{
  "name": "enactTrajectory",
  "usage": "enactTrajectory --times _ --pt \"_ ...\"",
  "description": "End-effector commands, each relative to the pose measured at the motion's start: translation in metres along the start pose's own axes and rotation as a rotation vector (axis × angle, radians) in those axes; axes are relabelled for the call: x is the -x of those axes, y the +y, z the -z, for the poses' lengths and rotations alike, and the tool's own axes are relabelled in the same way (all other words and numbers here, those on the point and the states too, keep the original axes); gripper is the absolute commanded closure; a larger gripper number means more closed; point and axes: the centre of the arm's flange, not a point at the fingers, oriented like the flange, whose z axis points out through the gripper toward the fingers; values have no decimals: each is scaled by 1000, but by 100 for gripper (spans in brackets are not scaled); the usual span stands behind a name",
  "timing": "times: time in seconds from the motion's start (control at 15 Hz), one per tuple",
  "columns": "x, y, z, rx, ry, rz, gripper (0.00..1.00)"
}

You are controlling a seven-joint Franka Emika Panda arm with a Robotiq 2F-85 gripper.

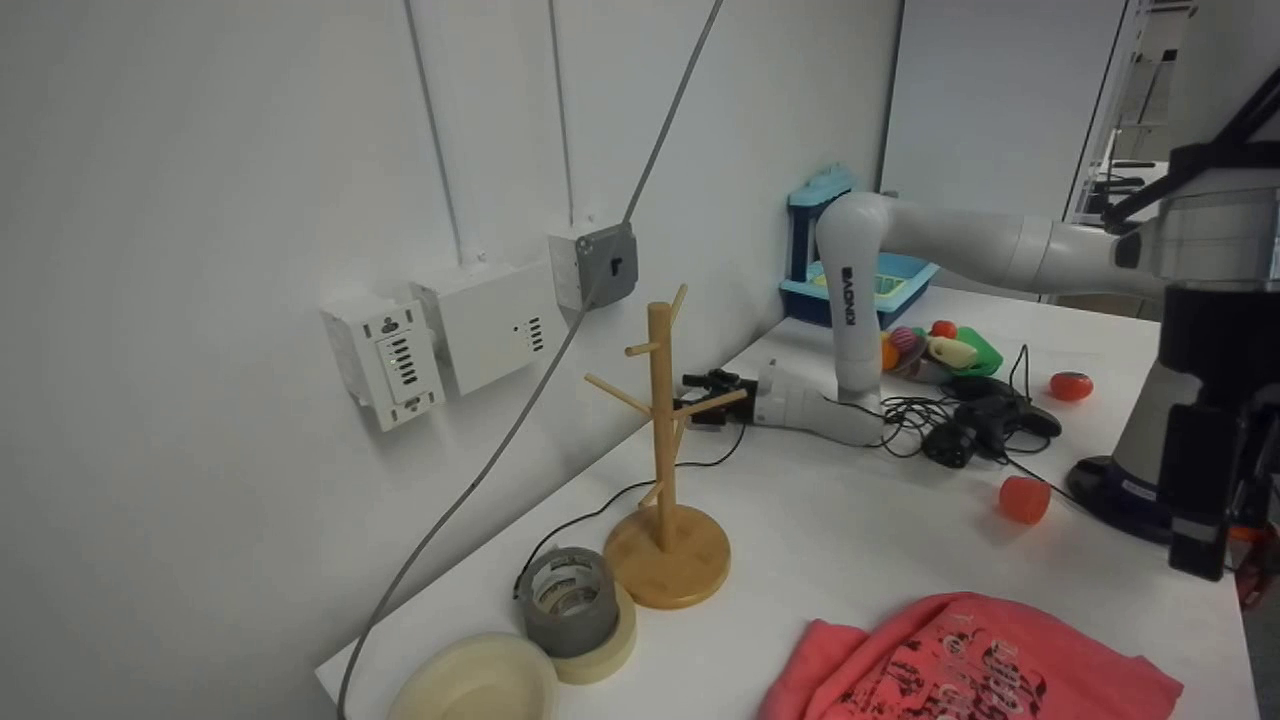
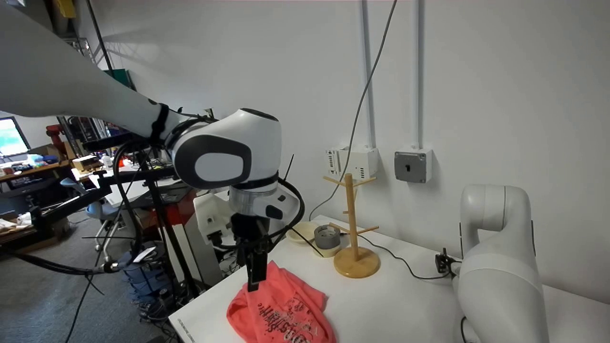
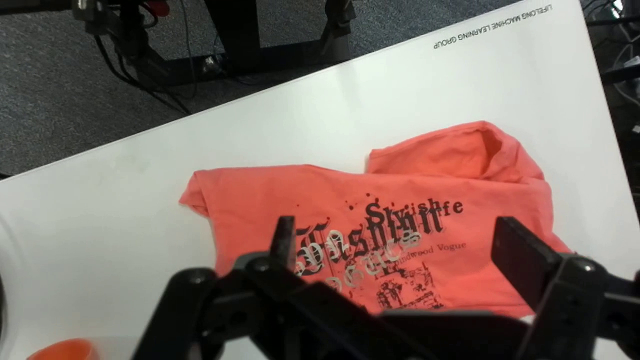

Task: Fold the orange cloth

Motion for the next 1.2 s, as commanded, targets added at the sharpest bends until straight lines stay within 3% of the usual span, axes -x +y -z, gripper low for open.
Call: enactTrajectory --times 0.0,0.73,0.8,1.13 --pt "-5 -33 -17 -2 20 52 0" --pt "3 -147 -87 -13 27 281 0" --pt "7 -135 -77 11 27 245 0" --pt "8 -137 -82 13 22 244 0"
